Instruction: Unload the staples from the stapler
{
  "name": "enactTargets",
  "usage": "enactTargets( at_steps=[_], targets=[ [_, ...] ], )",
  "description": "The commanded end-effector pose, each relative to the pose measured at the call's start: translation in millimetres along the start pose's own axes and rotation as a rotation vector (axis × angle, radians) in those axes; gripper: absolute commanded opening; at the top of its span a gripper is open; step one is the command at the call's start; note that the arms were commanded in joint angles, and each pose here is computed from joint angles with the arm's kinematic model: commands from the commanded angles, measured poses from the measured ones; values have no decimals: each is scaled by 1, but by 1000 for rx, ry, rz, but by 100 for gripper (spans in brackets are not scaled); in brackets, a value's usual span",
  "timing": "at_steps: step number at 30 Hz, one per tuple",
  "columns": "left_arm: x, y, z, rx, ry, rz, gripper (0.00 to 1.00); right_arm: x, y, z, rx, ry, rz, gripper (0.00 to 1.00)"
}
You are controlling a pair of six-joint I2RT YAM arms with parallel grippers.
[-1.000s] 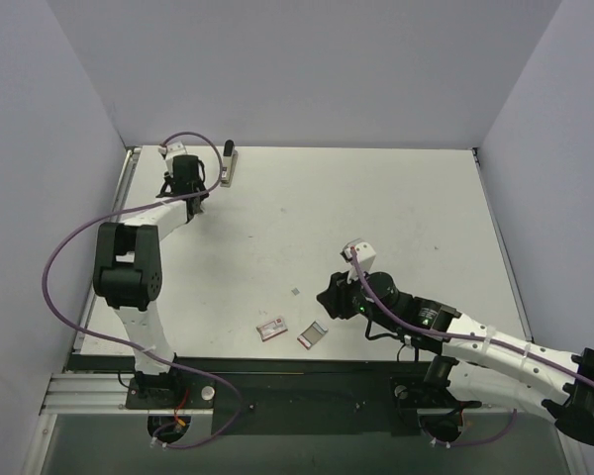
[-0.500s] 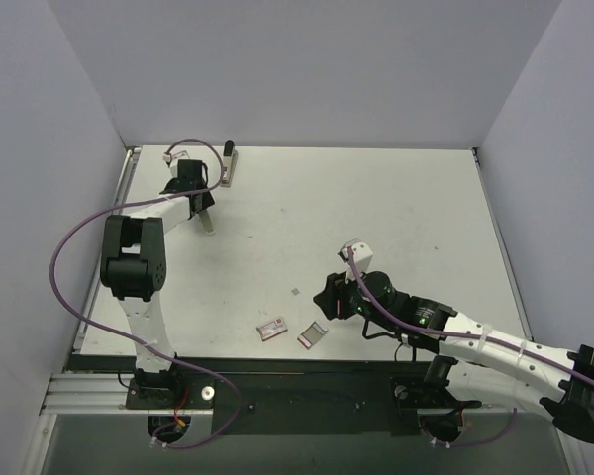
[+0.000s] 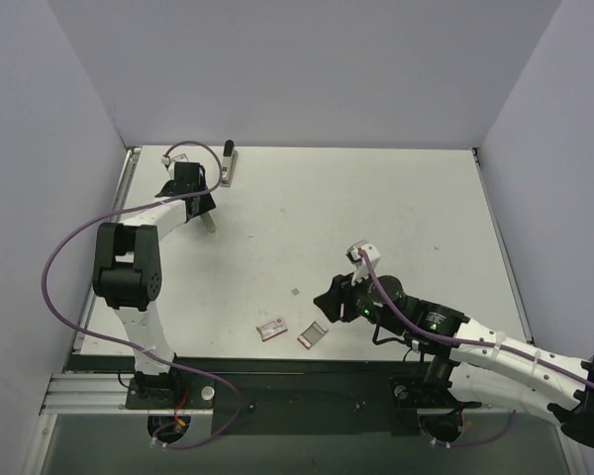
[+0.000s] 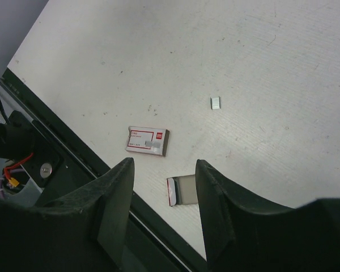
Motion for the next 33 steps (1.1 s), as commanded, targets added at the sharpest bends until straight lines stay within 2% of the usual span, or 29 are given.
enactTargets(
  at_steps=[1,20,23,27,29,32,33],
  targets=[
    [24,33,-15,15,-49,-68,64,4,-1,1,-13,0,-14,43],
    [1,21,-17,-31,45,-7,61,-3,-2,3,7,3,9,43],
    [-1,19,-16,-38,49,-1,58,-3,-3,3,2,3,10,43],
    [-3,16,-15,-48,50,7,50,-3,-4,3,-1,4,11,43],
    [-3,16,-15,-53,48,7,41,-2,-5,2,-5,0,8,43],
    [-1,18,-16,-66,34,5,17,-2,-6,2,-6,2,8,43],
    [0,18,-17,-72,29,5,13,-2,-6,2,-5,1,10,43]
  ],
)
Point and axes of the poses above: each gripper's point midway between its finger pads, its own x axis back along the fingers, its own z axis along the line the jaws close on, y = z × x, the point moved 8 cm from there along x, back along the fingers, and after that the axes turned 12 degrees about x, right-handed, at the moved point
